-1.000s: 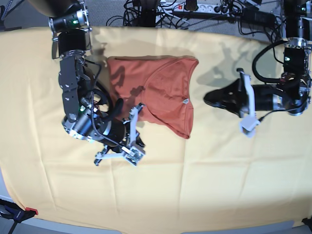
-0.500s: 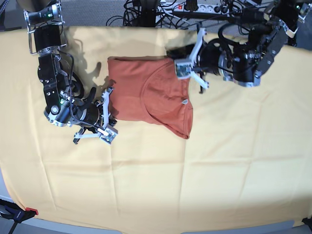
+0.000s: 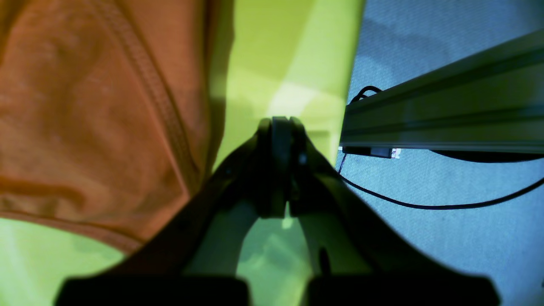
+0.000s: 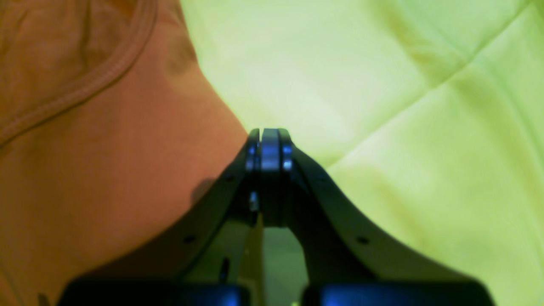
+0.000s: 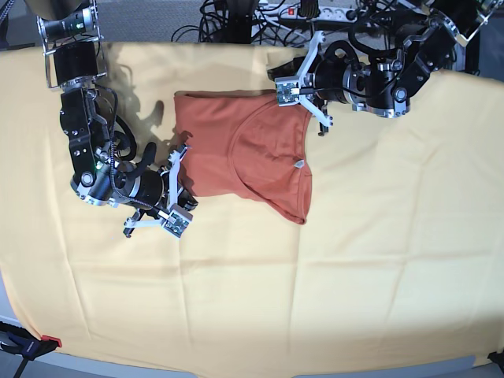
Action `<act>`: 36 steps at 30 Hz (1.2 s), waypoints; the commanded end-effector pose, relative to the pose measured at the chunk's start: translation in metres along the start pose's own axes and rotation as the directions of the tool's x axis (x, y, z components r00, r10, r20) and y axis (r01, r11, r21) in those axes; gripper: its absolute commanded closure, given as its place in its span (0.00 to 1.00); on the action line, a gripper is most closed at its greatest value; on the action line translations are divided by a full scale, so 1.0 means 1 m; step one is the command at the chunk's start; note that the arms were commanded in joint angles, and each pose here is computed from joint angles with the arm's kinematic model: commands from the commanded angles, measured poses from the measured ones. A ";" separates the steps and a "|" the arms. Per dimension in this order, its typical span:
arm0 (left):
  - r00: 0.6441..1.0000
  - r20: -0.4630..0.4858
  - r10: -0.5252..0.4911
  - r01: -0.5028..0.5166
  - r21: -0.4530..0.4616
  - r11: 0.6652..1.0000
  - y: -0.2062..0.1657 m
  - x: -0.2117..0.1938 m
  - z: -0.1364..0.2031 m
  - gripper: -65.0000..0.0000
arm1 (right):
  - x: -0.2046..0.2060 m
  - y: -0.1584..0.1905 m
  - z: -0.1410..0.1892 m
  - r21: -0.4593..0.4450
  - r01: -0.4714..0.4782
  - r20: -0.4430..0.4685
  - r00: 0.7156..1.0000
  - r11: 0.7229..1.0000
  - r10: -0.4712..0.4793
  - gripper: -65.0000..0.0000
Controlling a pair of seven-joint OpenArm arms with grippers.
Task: Fold the T-shirt properly
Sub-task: 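Press and square the folded shirt's sides with both grippers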
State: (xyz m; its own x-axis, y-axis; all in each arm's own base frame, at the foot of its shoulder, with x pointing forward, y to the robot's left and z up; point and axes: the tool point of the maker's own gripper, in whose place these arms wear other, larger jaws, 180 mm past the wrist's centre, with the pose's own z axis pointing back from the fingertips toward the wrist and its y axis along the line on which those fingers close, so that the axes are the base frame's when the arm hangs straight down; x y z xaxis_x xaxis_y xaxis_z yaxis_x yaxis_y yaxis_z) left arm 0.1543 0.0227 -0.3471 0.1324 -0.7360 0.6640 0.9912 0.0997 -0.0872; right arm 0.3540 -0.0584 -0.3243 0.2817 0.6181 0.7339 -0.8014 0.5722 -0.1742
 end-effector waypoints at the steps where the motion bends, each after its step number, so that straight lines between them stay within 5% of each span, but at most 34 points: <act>1: 0.999 0.040 -0.010 0.009 0.013 1.000 0.005 0.010 0.006 1.00 | 0.016 -0.007 0.004 -0.010 -0.011 0.056 0.998 1.000 0.011 1.00; 16: 0.998 0.039 0.042 -0.044 0.051 0.998 0.018 0.001 -0.013 1.00 | -0.019 -0.004 -0.023 0.077 0.068 -0.080 0.995 0.995 -0.062 1.00; 26: 0.997 -0.068 0.046 -0.031 0.216 0.976 0.083 -0.026 -0.004 1.00 | -0.053 0.042 -0.012 0.249 0.217 -0.238 0.958 0.944 -0.158 1.00; 31: 0.990 -0.124 0.069 -0.033 0.271 0.962 0.114 -0.045 0.012 1.00 | -0.060 0.062 0.001 0.293 0.225 -0.241 0.958 0.929 -0.156 1.00; 36: 0.993 -0.061 0.105 -0.079 0.327 0.942 0.151 -0.049 0.022 1.00 | -0.063 0.077 0.022 0.334 0.215 -0.215 0.965 0.918 -0.148 1.00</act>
State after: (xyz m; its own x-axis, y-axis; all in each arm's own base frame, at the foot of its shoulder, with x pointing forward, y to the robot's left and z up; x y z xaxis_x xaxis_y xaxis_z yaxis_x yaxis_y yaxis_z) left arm 0.2882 0.0678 -0.3723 0.2334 -0.7020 0.6729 0.9333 0.3560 0.0477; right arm 0.2595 -0.0641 -0.3755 0.5205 0.6253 0.5815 -0.8429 0.4849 0.2330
